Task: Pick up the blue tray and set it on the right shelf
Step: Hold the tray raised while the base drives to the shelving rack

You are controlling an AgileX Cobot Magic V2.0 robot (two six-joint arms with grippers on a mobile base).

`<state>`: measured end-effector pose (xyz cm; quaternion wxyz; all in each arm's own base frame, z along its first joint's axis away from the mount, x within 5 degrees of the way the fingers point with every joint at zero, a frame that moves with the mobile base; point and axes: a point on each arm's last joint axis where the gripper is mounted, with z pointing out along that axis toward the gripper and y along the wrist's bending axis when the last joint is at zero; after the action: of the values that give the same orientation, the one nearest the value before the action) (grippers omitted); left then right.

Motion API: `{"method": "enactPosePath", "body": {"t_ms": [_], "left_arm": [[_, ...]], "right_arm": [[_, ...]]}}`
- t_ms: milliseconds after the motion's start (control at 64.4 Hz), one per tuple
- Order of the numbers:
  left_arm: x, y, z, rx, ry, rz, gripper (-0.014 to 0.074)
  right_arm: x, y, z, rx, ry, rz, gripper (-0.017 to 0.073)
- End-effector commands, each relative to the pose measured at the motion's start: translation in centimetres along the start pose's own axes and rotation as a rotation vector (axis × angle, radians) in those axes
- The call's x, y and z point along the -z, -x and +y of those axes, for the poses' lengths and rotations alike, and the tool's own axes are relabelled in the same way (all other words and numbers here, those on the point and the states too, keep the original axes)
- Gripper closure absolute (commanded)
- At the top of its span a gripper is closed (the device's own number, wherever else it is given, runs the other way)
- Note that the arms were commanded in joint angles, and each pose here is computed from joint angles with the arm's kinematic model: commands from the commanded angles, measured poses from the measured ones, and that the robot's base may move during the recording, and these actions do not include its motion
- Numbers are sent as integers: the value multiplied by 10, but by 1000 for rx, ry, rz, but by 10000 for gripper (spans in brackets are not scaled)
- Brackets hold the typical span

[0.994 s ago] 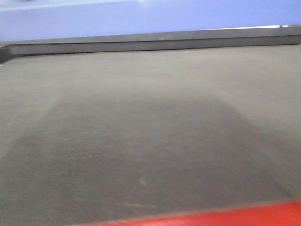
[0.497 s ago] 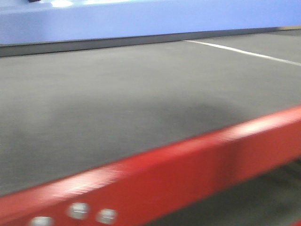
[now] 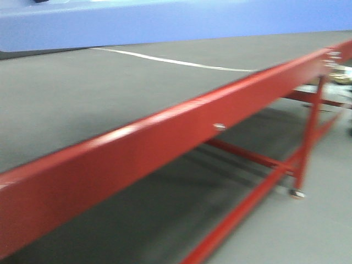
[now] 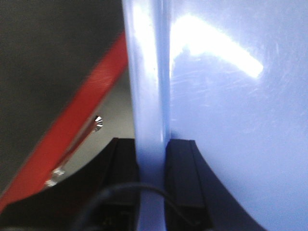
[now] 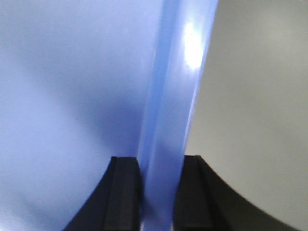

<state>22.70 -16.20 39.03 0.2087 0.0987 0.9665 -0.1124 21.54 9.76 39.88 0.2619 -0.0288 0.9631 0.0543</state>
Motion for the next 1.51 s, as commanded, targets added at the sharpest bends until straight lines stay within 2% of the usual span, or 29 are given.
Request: {"method": "enactPosePath", "body": {"t_ms": [0, 1492], "left_arm": [[17, -10, -7, -31, -53, 51, 642], [17, -10, -7, -31, -55, 52, 643]], "right_arm": [[15, 4, 4, 15, 62, -74, 504], [15, 4, 4, 15, 62, -74, 504]]}}
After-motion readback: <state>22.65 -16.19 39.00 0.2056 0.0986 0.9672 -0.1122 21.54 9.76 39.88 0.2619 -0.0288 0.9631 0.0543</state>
